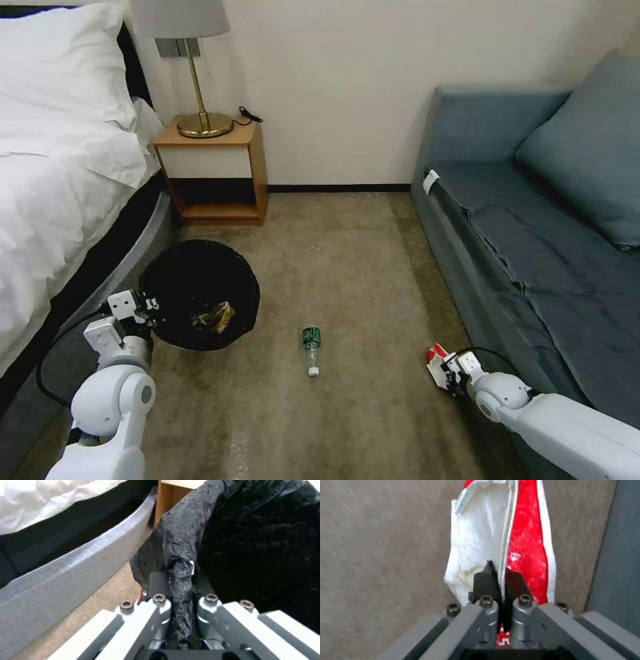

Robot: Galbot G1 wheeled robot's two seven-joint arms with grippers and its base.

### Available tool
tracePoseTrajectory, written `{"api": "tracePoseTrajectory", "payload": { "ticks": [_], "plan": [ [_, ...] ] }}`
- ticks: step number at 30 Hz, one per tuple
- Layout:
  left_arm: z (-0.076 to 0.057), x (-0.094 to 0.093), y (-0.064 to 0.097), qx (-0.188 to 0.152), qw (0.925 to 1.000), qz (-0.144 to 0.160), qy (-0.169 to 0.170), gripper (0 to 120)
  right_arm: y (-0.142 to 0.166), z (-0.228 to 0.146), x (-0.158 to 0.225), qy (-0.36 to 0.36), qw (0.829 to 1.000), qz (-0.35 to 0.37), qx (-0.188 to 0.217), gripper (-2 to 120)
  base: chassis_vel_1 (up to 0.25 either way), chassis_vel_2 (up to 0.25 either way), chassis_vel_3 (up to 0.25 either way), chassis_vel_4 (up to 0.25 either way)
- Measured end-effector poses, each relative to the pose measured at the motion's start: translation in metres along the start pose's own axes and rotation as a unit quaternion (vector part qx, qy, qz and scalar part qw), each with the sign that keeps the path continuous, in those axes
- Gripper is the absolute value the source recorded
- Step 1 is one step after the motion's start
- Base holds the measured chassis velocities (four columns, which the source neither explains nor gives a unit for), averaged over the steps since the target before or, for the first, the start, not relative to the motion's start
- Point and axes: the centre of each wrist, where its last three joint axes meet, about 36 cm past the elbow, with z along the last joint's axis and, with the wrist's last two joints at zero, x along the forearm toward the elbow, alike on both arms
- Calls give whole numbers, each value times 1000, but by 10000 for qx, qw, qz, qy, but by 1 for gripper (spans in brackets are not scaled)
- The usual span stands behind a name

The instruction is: Pick up the trash bin, then pick up the garbage on the floor and place it into the trash bin.

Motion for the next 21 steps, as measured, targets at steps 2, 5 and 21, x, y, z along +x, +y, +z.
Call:
{"api": "tracePoseTrajectory", "payload": {
  "ticks": [2, 5, 21],
  "plan": [
    [0, 0, 0, -1, 10000, 4, 3, 4, 1, -5, 4, -84, 9999, -21, -62, 0, 0, 0, 0, 0],
    [1, 0, 0, 0, 10000, 10, 6, 4, 1, -25, 16, -445, 9987, -38, -245, 0, 0, 0, 0, 0],
    [-4, 2, -4, 19, 9999, 93, -34, 4, 48, -160, 133, -2633, 9558, -1153, -613, 0, 0, 0, 0, 0]
  ]
}}
